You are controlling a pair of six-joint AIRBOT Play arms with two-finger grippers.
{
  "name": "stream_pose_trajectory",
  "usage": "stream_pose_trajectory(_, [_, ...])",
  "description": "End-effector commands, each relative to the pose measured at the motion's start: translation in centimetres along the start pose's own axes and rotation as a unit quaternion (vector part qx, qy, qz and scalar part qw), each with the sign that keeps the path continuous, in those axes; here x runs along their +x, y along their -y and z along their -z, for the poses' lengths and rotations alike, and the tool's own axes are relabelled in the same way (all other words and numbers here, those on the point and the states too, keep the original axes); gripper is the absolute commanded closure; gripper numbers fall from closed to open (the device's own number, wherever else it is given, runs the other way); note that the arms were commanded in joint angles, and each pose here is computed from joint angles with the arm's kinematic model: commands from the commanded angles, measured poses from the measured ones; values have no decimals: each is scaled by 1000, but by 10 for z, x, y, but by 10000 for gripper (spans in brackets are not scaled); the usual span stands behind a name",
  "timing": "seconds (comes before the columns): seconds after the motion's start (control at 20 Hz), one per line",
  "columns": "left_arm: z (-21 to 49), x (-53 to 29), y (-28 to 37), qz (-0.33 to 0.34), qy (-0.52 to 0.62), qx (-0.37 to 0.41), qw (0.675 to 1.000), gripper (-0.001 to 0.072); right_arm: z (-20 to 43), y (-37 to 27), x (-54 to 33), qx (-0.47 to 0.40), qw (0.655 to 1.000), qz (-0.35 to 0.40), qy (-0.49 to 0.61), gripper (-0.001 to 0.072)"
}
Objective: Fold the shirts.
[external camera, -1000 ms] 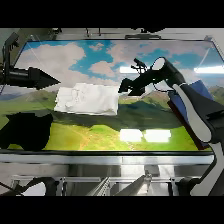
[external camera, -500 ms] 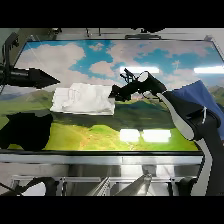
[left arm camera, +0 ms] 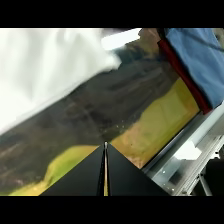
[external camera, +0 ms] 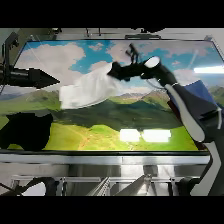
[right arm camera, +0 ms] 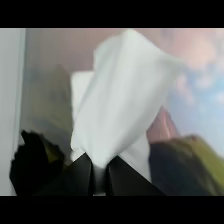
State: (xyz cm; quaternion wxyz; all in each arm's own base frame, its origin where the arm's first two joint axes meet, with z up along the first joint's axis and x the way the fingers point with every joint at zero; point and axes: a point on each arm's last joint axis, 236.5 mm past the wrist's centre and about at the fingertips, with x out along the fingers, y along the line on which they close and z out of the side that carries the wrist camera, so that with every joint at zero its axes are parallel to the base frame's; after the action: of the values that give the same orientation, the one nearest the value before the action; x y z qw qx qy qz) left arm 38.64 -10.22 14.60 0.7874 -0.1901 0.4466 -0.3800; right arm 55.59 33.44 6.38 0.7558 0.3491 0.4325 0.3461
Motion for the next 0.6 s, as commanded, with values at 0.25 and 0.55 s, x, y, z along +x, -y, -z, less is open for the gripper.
stream_pose_trajectory(0.25, [7, 0, 4, 9, -14, 1, 1000, 693, -165, 5, -314, 101, 938, 143, 299, 697])
stream_pose_trajectory(0.55, [8, 0, 5, 11, -18, 0, 1000, 693, -40, 106, -512, 298, 803, 444, 263, 696])
